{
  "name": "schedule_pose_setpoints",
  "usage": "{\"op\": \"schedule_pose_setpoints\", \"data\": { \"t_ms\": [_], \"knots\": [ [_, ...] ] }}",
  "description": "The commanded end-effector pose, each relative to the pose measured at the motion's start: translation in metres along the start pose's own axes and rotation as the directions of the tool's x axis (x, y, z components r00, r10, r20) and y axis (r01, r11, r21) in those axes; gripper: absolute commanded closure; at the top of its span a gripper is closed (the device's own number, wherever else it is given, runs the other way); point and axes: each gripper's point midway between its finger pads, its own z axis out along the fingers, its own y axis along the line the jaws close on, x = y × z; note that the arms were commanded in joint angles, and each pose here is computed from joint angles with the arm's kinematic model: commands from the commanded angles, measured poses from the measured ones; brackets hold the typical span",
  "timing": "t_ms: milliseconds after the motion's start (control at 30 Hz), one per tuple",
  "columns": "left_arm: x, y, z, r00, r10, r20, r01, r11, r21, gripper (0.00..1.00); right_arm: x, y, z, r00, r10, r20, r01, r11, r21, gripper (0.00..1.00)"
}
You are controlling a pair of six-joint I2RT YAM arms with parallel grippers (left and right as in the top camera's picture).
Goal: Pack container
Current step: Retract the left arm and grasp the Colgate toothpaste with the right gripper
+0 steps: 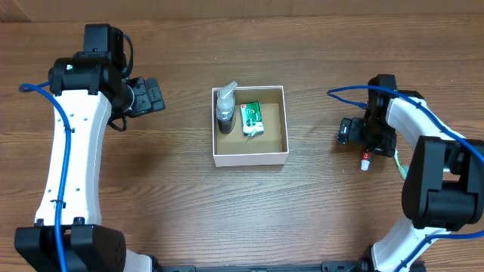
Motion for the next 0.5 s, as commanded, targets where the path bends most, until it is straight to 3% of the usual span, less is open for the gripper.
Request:
{"op": "schedule_pose_setpoints", "data": {
  "t_ms": [0, 100, 200, 233, 300, 400, 467],
  "knots": [
    [0.004, -0.002, 0.003, 1.000, 0.023, -0.015, -0.023, 1.000, 0.009, 0.00, 0.009, 0.001, 0.025, 0.998, -0.004, -0.065, 0.003, 1.000, -0.010, 0.00],
    [0.004, -0.002, 0.003, 1.000, 0.023, -0.016, -0.023, 1.000, 0.009, 0.00, 0.010, 0.001, 0.025, 0.998, -0.004, -0.068, 0.003, 1.000, -0.009, 0.14],
    [0.004, -0.002, 0.003, 1.000, 0.023, -0.016, -0.023, 1.000, 0.008, 0.00, 0.010, 0.001, 0.025, 0.997, -0.004, -0.071, 0.003, 1.000, -0.008, 0.41],
    [0.005, -0.002, 0.003, 1.000, 0.023, -0.019, -0.023, 1.000, 0.008, 0.00, 0.010, 0.001, 0.024, 0.997, -0.003, -0.073, 0.002, 1.000, -0.008, 0.57],
    [0.005, -0.002, 0.003, 1.000, 0.023, -0.020, -0.023, 1.000, 0.007, 0.00, 0.010, 0.001, 0.021, 0.997, 0.000, -0.077, 0.000, 1.000, -0.007, 0.78],
    [0.005, -0.002, 0.003, 0.999, 0.023, -0.022, -0.023, 1.000, 0.007, 0.00, 0.007, 0.002, 0.013, 0.997, 0.000, -0.082, 0.000, 1.000, -0.006, 0.94],
    [0.005, -0.002, 0.003, 0.999, 0.023, -0.022, -0.023, 1.000, 0.007, 0.00, 0.004, 0.002, 0.006, 0.996, 0.004, -0.088, -0.004, 1.000, -0.004, 0.96]
  ]
}}
